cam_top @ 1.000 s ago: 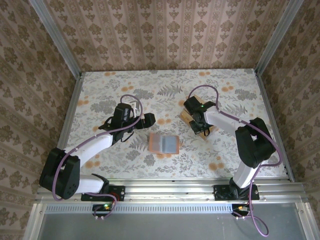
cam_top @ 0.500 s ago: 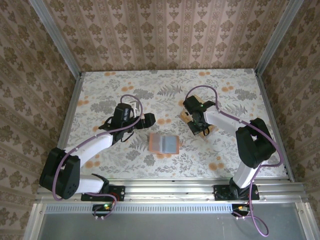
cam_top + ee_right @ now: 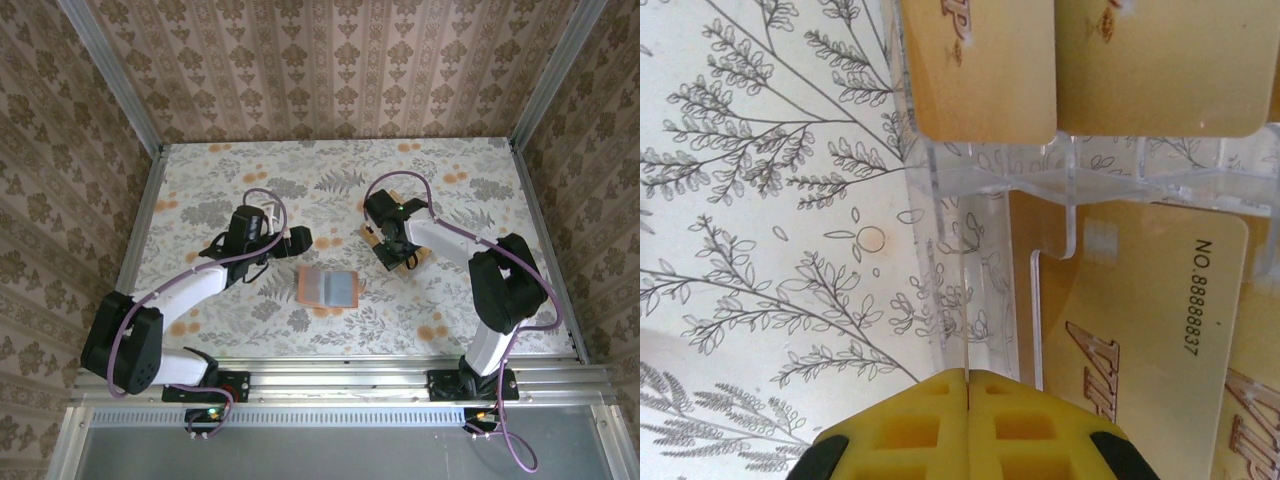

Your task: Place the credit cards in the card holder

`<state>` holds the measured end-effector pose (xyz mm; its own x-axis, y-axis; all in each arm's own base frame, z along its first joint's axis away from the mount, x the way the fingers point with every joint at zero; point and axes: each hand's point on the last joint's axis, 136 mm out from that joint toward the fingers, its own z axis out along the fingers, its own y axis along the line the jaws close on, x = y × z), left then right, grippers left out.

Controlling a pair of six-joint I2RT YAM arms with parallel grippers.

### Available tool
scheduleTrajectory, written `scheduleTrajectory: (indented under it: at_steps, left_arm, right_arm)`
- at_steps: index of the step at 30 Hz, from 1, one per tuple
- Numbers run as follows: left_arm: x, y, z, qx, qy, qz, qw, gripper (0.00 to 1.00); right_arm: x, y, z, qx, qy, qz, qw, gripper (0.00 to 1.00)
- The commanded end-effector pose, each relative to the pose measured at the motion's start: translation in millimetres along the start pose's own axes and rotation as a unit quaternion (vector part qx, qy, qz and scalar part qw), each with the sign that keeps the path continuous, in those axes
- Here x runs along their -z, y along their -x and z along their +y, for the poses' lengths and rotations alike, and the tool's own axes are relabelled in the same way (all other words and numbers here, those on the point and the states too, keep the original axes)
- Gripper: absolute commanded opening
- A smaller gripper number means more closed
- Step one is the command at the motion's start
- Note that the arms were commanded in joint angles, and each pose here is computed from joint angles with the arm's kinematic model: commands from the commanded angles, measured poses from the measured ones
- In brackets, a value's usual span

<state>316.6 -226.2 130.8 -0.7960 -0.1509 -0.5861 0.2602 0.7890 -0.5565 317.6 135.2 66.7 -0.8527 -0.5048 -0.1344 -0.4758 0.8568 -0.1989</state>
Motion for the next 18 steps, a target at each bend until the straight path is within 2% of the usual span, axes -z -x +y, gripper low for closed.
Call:
scheduleTrajectory:
  at_steps: [1, 10, 18]
  left_arm:
    - [2, 16, -6, -0.014, -0.006, -0.010, 1.000, 1.00]
    - [4, 20, -8, -0.026, 0.002, -0.007, 1.000, 1.00]
    - [13, 13, 2, -0.043, 0.031, 0.008, 0.999, 1.00]
  right_arm:
    - [28, 2, 0, 0.014, 0.008, -0.014, 1.000, 0.00]
    - [56, 6, -7, 0.008, 0.000, -0.039, 0.999, 0.00]
    - [115, 26, 8, -0.043, 0.080, -0.133, 0.987, 0.00]
